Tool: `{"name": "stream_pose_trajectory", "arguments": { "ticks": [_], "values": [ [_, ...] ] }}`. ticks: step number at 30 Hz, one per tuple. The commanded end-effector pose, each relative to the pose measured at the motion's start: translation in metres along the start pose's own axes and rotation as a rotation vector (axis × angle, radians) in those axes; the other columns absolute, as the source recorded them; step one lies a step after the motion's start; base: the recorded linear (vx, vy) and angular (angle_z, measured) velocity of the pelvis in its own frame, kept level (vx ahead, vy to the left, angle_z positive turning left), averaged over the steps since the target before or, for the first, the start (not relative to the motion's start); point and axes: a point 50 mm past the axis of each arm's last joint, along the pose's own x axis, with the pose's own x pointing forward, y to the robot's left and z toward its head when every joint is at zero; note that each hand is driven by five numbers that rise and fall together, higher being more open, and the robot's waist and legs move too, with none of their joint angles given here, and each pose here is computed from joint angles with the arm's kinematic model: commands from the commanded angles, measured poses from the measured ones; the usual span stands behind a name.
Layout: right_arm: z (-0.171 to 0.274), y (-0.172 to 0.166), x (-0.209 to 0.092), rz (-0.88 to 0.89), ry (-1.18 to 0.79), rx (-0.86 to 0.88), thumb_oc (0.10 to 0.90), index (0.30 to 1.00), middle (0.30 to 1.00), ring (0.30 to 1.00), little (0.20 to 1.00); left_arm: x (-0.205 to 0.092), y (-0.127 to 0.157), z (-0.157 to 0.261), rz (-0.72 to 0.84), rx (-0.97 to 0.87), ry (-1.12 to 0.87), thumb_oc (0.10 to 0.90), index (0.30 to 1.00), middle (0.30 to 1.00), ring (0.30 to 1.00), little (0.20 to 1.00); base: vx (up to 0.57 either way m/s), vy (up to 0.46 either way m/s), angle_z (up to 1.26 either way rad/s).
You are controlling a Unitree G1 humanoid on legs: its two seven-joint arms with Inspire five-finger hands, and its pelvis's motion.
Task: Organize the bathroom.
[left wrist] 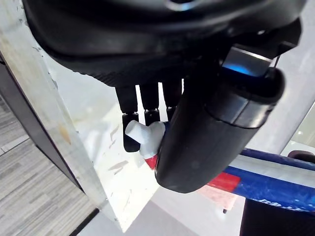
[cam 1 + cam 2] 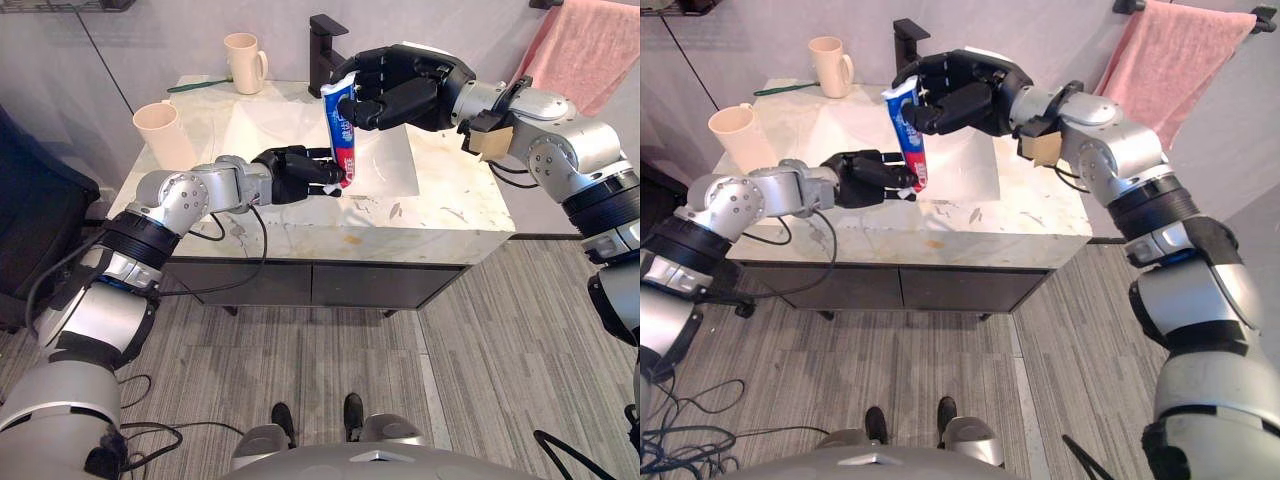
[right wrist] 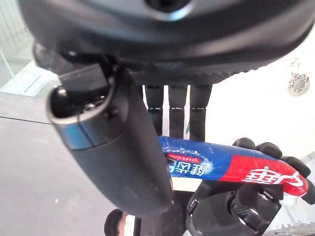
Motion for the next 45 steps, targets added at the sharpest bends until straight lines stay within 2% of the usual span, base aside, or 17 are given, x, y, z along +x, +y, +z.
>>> {"name": "stream_pose_trajectory", "arguments": {
  "ticks": [1,8,19,23,29,31,37,39,40,44,45],
  "values": [
    [0.036,-0.003,0.005,0.014,-0.216,0.046,0.400,0.300,0.300,0.300,0.300,-0.008,-0.008,0.056,-0.003,0.015,-0.218,0.800,0.900,0.900,0.900,0.900,0.00,0.000,0.00],
    [0.037,-0.010,-0.001,-0.032,-0.224,0.041,0.400,0.300,0.300,0.300,0.300,-0.023,0.009,0.060,0.055,0.073,-0.236,0.800,0.900,0.900,0.900,0.900,0.00,0.000,0.00],
    [0.042,-0.021,-0.016,-0.095,-0.221,0.019,0.400,0.300,0.300,0.300,0.300,-0.071,0.049,0.073,0.161,0.073,-0.329,0.800,0.900,0.900,0.900,0.900,0.00,0.004,0.02],
    [0.043,-0.024,-0.021,-0.115,-0.229,0.010,0.400,0.300,0.300,0.300,0.300,-0.091,0.058,0.089,0.245,0.141,-0.455,0.800,0.900,0.900,0.900,0.900,0.00,-0.002,0.09],
    [0.045,-0.024,-0.024,-0.141,-0.251,-0.014,0.400,0.300,0.300,0.300,0.300,-0.127,0.075,0.101,0.389,0.131,-0.591,0.800,0.900,0.900,0.900,0.900,-0.01,-0.005,0.05],
    [0.048,-0.024,-0.027,-0.160,-0.272,-0.032,0.400,0.300,0.300,0.300,0.300,-0.142,0.090,0.094,0.450,0.036,-0.615,0.800,0.900,0.900,0.900,0.900,-0.05,-0.002,0.04],
    [0.053,-0.020,-0.039,-0.237,-0.331,-0.091,0.400,0.300,0.300,0.300,0.300,-0.188,0.140,0.037,0.714,-0.079,-0.655,0.800,0.900,0.900,0.900,0.900,-0.02,0.000,0.10],
    [0.056,-0.019,-0.041,-0.257,-0.346,-0.099,0.400,0.300,0.300,0.300,0.300,-0.196,0.149,0.017,0.752,-0.101,-0.656,0.800,0.900,0.900,0.900,0.900,-0.03,-0.002,0.12],
    [0.059,-0.018,-0.044,-0.281,-0.364,-0.113,0.400,0.300,0.300,0.300,0.300,-0.206,0.156,-0.005,0.822,-0.128,-0.663,0.800,0.900,0.900,0.900,0.900,-0.02,-0.001,0.14],
    [0.062,-0.019,-0.048,-0.315,-0.377,-0.128,0.400,0.300,0.300,0.300,0.300,-0.220,0.165,-0.037,0.951,-0.173,-0.643,0.800,0.900,0.900,0.900,0.900,0.00,-0.003,0.15],
    [0.064,-0.018,-0.049,-0.330,-0.385,-0.135,0.400,0.300,0.300,0.300,0.300,-0.225,0.168,-0.055,1.028,-0.195,-0.627,0.800,0.900,0.900,0.900,0.900,0.01,-0.003,0.12]
  ]
}}
